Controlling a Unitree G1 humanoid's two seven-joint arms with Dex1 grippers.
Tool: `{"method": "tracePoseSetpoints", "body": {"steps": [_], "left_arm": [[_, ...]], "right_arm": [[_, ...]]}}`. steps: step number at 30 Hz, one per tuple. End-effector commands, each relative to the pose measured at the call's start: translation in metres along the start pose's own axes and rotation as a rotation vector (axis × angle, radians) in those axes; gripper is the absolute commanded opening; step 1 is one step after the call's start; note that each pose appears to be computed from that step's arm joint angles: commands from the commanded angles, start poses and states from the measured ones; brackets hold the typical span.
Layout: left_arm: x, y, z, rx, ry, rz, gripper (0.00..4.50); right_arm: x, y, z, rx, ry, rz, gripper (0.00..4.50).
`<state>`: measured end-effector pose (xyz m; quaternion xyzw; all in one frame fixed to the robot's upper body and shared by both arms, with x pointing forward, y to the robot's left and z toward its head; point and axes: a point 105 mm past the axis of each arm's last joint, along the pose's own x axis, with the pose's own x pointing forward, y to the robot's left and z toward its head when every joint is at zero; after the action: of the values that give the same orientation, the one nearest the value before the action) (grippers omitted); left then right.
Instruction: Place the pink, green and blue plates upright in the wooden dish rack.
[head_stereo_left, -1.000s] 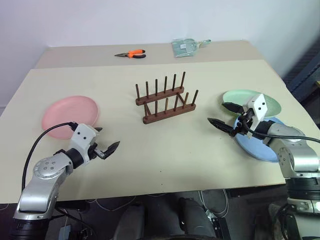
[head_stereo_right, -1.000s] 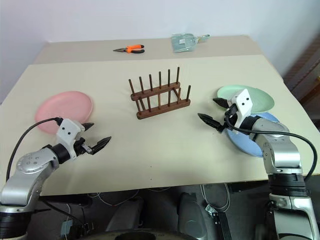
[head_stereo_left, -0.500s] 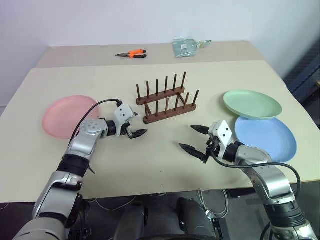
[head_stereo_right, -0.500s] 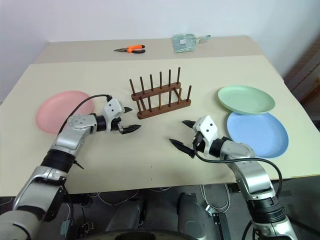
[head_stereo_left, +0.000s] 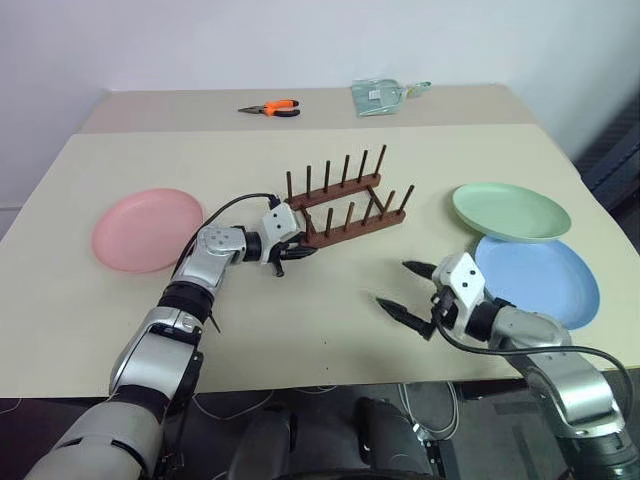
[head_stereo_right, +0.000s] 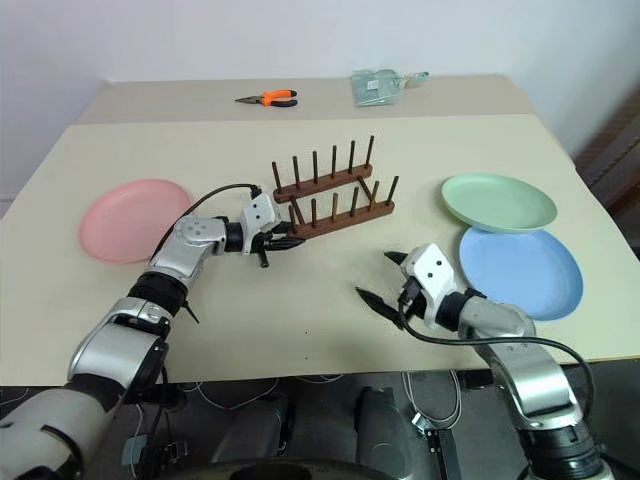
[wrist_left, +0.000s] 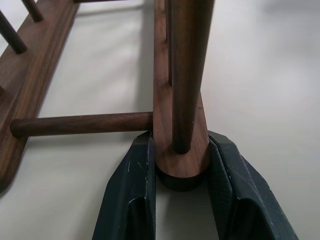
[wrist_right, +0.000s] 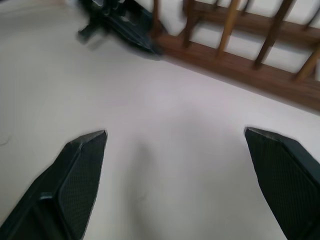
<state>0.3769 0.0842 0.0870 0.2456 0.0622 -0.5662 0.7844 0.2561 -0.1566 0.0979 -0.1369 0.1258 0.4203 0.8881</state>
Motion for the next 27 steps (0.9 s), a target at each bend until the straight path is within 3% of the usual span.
{"method": "tracePoseSetpoints", "body": {"steps": [1,6,11,13,14,17,20,22,24,27], "left_arm": [[0.001,-0.022,0.003,0.094,0.012,-0.152,0.76],[-0.003,-0.022,0.007,0.072,0.002,-0.168,0.76],[-0.009,-0.010,-0.001,0.024,0.046,-0.077,3.04],[-0.021,-0.006,-0.008,-0.024,0.068,-0.029,4.02],[-0.029,-0.006,-0.012,-0.040,0.080,-0.011,4.03],[-0.046,-0.014,-0.015,-0.111,0.083,0.018,3.36],[-0.051,-0.042,-0.003,-0.156,0.045,-0.039,1.85],[-0.040,-0.055,0.007,-0.187,0.026,-0.017,0.95],[-0.027,-0.065,0.017,-0.235,-0.014,0.006,0.95],[-0.009,-0.077,0.013,-0.263,0.036,0.056,0.95]], "right_arm": [[-0.012,0.002,0.007,-0.015,0.004,0.045,4.50],[-0.015,-0.010,0.007,-0.037,0.014,0.001,4.50],[-0.014,-0.021,0.008,-0.066,0.011,-0.070,4.50],[-0.015,-0.026,0.004,-0.063,0.031,-0.095,3.64],[-0.015,-0.029,0.002,-0.063,0.041,-0.112,3.22],[-0.014,-0.038,-0.003,-0.059,0.062,-0.151,1.69],[-0.011,-0.046,-0.013,-0.074,0.108,-0.183,0.13],[-0.005,-0.052,-0.020,-0.100,0.143,-0.201,0.00],[0.002,-0.057,-0.024,-0.123,0.153,-0.215,0.00],[0.016,-0.069,-0.024,-0.125,0.149,-0.269,0.00]]}}
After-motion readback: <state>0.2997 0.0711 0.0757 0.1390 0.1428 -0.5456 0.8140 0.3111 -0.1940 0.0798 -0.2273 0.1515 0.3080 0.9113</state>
